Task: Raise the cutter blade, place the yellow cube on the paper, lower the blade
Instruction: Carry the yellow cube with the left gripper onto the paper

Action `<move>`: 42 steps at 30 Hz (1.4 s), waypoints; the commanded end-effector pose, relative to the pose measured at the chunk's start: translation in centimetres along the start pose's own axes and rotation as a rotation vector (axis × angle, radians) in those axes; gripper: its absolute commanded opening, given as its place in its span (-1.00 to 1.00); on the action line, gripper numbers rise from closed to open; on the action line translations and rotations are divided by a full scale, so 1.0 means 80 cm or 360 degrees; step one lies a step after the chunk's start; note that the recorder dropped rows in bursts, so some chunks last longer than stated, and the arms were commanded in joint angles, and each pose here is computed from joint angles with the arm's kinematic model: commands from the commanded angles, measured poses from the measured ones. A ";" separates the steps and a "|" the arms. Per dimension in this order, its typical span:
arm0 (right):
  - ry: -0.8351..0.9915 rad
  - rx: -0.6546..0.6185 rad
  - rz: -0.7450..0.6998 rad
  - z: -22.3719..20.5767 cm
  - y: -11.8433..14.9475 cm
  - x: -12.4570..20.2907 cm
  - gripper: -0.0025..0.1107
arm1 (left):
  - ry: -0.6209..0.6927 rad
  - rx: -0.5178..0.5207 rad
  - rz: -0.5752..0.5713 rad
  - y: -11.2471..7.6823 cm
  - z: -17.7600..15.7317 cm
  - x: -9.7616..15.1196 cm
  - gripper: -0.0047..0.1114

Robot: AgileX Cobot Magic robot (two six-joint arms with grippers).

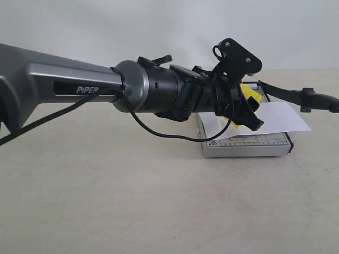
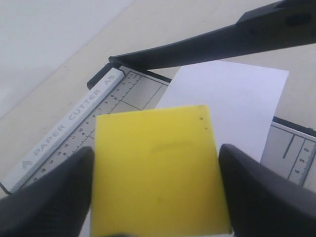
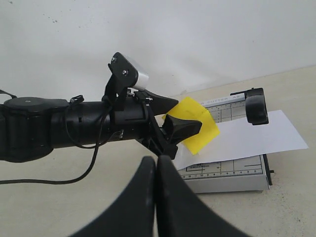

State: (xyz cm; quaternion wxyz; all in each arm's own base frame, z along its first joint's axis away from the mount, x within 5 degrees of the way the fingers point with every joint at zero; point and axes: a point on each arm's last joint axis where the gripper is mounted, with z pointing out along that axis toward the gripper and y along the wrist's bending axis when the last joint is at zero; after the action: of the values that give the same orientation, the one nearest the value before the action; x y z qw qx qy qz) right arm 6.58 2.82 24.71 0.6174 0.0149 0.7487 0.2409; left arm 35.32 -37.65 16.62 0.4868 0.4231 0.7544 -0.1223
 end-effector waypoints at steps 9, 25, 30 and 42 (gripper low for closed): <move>-0.0010 0.0002 -0.0011 0.000 0.000 0.000 -0.96 | -0.0003 0.0013 -0.0017 0.000 0.003 0.001 -0.80; -0.0010 0.0002 -0.0011 0.000 0.000 0.000 -0.96 | 0.0033 -0.0022 -0.0176 0.009 0.009 0.012 0.11; -0.0010 0.0002 -0.0011 0.000 0.000 0.000 -0.96 | 0.0030 -0.0023 -0.0173 0.009 0.009 0.011 0.11; -0.0010 0.0002 -0.0011 0.000 0.000 0.000 -0.96 | 0.0018 -0.0013 -0.0096 0.009 0.006 0.008 0.42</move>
State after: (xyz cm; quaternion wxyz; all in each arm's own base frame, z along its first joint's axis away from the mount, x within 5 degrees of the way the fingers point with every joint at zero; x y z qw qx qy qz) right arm 6.58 2.82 24.71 0.6174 0.0149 0.7487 0.2409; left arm 35.96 -37.27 15.25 0.4741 0.4021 0.7728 -0.1279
